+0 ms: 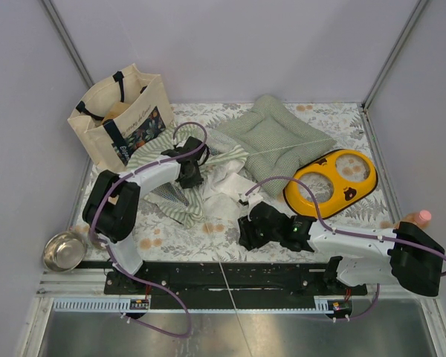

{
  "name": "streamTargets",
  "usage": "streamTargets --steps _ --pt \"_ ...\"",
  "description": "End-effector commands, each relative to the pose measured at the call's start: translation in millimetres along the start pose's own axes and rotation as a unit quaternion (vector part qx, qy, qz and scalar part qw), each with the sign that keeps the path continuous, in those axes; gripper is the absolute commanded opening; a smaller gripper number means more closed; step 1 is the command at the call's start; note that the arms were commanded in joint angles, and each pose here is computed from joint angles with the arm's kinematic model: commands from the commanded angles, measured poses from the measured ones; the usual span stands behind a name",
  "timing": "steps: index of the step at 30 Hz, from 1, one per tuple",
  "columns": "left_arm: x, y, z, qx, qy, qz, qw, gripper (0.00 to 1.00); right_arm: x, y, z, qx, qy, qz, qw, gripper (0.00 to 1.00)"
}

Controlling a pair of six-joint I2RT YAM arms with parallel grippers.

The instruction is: Set up the pet tent

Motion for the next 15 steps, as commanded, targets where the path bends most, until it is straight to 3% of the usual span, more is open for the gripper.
streamTargets --steps 1,4,15 --pt "-2.9 5.1 -6.0 -0.016 -0.007 -0.027 0.999 0.22 9.0 5.3 -8.7 -0.004 -0.018 0.005 1.000 0.48" --pt "-0.8 2.9 -8.1 -0.024 -0.008 -0.017 1.000 0.00 15.0 3.8 -10.4 -0.007 -0.022 0.012 1.000 0.48" --pt "48.8 -29.6 -45.7 -0.060 -0.081 0.073 0.992 0.00 44.1 -7.4 -15.5 -0.024 -0.065 0.031 0.997 0.49"
Point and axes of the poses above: each gripper's point midway between its finger pads, its own x axis back along the fingers, its own y axis along the line the jaws close on, z = x × y, the point moved 5 cm from there along x, back along the fingers, and after that the axes turned 11 degrees about -x, right-handed, at the moved point
